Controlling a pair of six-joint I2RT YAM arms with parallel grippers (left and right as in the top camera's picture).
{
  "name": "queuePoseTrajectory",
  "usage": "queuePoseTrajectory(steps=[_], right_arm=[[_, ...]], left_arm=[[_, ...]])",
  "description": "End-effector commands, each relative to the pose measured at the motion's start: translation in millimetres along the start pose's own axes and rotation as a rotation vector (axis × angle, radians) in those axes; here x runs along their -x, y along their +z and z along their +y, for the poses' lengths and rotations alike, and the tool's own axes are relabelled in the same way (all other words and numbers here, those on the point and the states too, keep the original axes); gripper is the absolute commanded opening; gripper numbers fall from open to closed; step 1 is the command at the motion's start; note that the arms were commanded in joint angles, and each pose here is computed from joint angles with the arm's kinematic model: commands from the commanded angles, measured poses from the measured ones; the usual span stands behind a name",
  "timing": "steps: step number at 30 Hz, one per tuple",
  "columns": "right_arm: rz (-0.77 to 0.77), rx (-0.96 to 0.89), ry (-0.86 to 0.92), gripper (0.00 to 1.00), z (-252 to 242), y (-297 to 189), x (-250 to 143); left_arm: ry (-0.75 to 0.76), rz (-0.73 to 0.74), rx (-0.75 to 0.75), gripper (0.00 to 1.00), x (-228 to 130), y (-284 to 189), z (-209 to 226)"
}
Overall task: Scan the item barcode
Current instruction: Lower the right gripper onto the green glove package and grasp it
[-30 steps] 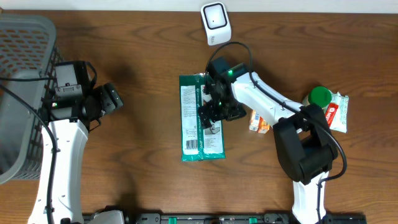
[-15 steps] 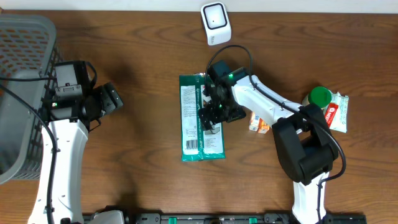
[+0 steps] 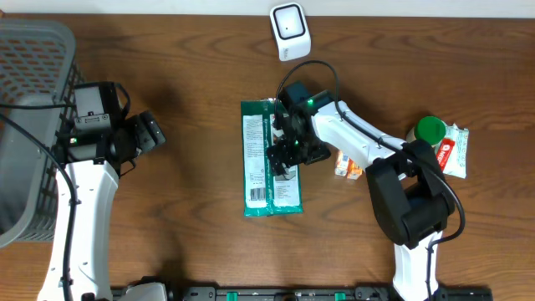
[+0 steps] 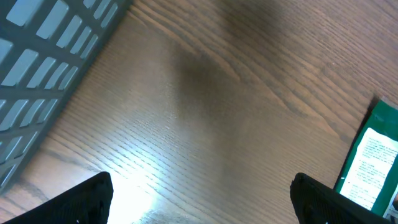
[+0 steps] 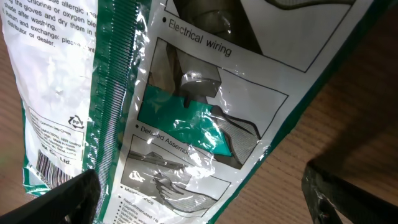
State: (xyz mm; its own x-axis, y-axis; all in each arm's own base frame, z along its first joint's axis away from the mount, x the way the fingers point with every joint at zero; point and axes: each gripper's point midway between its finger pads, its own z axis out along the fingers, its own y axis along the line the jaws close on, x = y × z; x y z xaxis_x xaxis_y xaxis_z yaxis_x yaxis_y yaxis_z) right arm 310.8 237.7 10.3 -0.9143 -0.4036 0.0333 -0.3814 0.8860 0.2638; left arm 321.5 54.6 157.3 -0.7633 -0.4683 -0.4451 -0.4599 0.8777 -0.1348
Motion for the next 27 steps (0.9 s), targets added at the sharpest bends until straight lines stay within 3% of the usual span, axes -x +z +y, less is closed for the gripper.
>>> queuePoseTrajectory(steps=[1, 27], right_arm=[[0.018, -0.005, -0.013, 0.99, -2.2, 4.5, -6.1], [0.005, 0.02, -0.012, 0.99, 0.1, 3.9, -2.6]], left_arm=[[-0.008, -0.014, 0.005, 0.92, 4.7, -2.6, 0.9], [-0.009, -0.015, 0.005, 0.92, 4.8, -2.6, 0.9]])
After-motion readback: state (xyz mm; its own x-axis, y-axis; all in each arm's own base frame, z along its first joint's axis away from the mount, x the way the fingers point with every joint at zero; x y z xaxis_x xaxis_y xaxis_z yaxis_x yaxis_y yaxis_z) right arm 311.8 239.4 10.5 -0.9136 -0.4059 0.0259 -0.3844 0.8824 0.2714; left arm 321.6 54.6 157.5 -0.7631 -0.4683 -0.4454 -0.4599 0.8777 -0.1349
